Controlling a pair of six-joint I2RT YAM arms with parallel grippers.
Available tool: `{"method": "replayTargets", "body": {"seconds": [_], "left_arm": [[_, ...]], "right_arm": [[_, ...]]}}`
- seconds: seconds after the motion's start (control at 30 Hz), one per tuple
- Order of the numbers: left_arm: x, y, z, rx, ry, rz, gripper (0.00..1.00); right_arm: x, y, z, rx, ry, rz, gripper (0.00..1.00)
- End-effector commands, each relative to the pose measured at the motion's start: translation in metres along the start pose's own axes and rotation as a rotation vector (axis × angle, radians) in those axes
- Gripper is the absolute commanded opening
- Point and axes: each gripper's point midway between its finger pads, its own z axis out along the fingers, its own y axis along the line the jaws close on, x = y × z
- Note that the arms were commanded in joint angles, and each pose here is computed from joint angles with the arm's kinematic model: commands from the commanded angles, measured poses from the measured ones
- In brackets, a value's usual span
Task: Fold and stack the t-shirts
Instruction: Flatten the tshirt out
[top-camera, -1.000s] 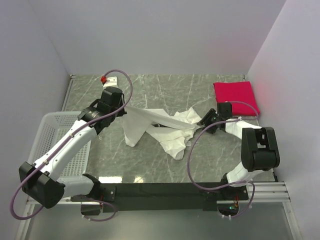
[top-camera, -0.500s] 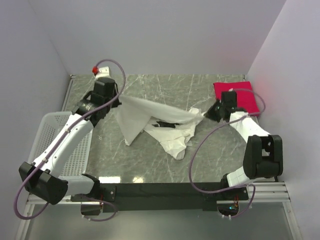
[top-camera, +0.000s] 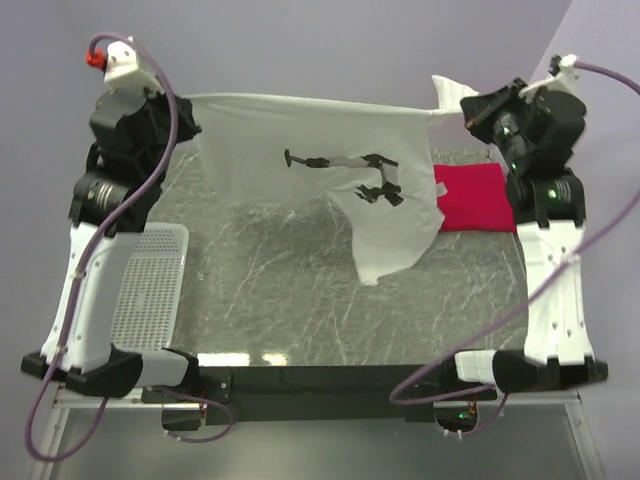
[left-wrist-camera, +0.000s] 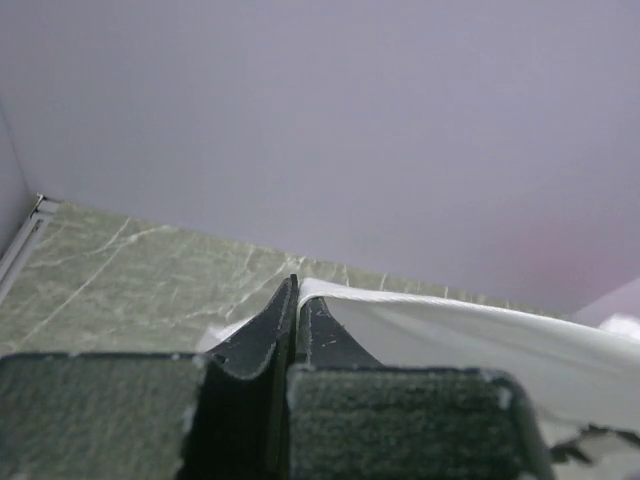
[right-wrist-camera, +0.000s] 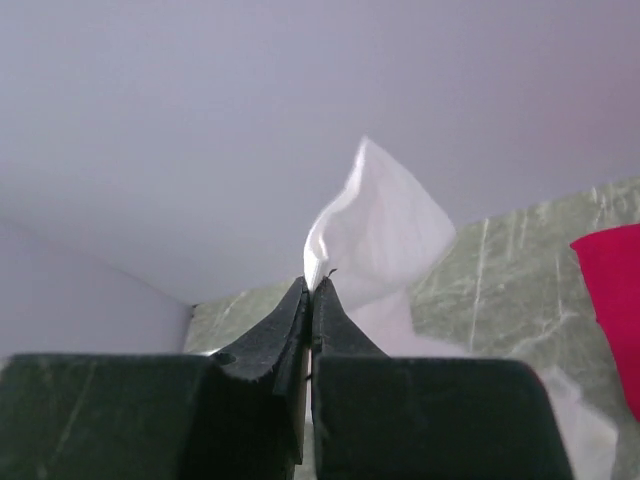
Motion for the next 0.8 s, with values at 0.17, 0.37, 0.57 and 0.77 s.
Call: {"method": "replayTargets", "body": {"seconds": [0.17, 0.37, 0.57, 0.77], "left_arm": [[0.091, 0.052, -0.059, -0.032, 0.154, -0.016, 0.00], [0.217, 0.083, -0.113, -0.055, 0.441, -0.197, 0.01], [0.289, 0.094, -0.141, -0.057, 0.594, -0.319, 0.01], [0.322, 0.106, -0.144, -0.103, 0.650, -0.331, 0.01]], "right_arm": [[0.123, -0.072, -0.057, 0.098, 0.228, 0.057, 0.00], [0.243, -0.134, -0.126, 0.188, 0.405, 0.179, 0.06], [0.309, -0.172, -0.169, 0.288, 0.578, 0.184, 0.42], [0.307, -0.191, -0.145, 0.376, 0.549, 0.154, 0.58]]}}
